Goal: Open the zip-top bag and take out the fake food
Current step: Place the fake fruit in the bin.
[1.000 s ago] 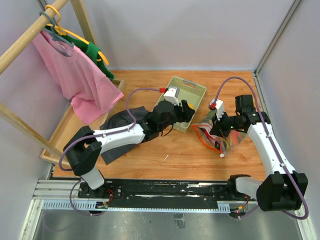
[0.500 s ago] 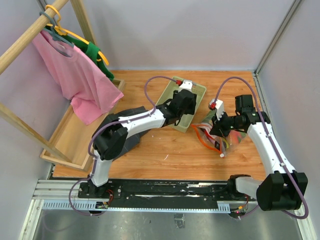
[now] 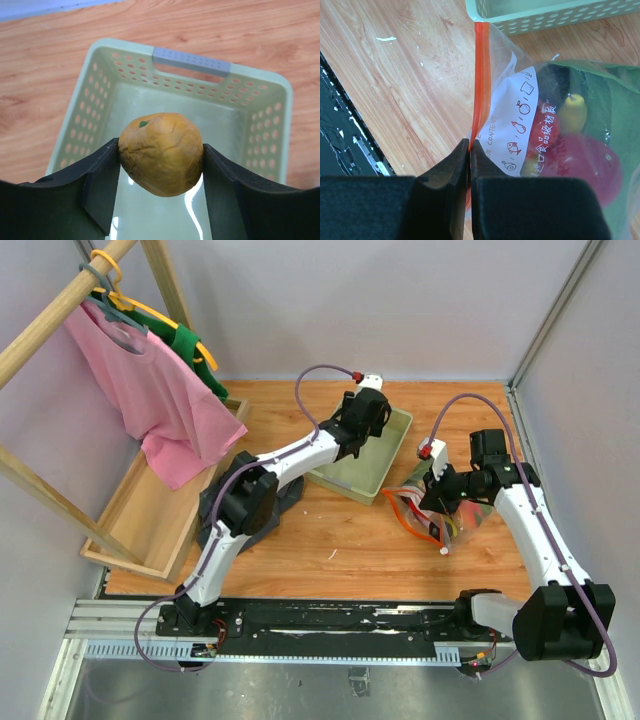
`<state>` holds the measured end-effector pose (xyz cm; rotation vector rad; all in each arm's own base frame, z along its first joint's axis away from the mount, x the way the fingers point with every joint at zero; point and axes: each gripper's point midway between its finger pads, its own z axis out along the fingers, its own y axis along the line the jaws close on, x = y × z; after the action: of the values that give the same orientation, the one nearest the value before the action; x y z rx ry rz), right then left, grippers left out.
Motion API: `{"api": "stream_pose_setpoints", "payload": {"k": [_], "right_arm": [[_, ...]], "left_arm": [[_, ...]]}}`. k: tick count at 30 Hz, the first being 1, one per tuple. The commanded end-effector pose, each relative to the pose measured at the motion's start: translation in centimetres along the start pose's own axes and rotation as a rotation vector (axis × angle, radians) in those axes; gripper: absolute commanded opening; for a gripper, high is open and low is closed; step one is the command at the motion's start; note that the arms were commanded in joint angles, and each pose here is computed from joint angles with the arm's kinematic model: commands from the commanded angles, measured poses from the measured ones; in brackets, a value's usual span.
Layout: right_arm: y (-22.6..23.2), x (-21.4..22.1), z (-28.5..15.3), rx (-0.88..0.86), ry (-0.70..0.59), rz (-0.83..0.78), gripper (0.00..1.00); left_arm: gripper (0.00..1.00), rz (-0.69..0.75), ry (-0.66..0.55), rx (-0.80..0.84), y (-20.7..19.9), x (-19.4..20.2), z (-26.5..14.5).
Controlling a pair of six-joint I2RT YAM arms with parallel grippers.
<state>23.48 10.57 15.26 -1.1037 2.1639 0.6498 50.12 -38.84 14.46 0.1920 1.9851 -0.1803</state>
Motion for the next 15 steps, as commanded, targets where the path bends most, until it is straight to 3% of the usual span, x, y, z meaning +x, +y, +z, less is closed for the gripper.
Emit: {"api": "stream_pose_setpoints", "payload": {"k": [1,11,15], "right_arm": [[0.5,0.4,0.5,-0.019,0.014,0.009,0.06],[0.6,0.4,0.6,-0.027,0.012,0.011,0.06],[0.6,0.4,0.6,-0.029,0.013,0.014,0.06]], "left_arm": [[0.01,0.08,0.001,-0.072,1.5,-0.1,2.1],[0.11,0.096,0.01,-0.11,3.2,1.0,6.6],[0.1,0.085,0.002,-0.097,3.5,1.1,7.4]]}}
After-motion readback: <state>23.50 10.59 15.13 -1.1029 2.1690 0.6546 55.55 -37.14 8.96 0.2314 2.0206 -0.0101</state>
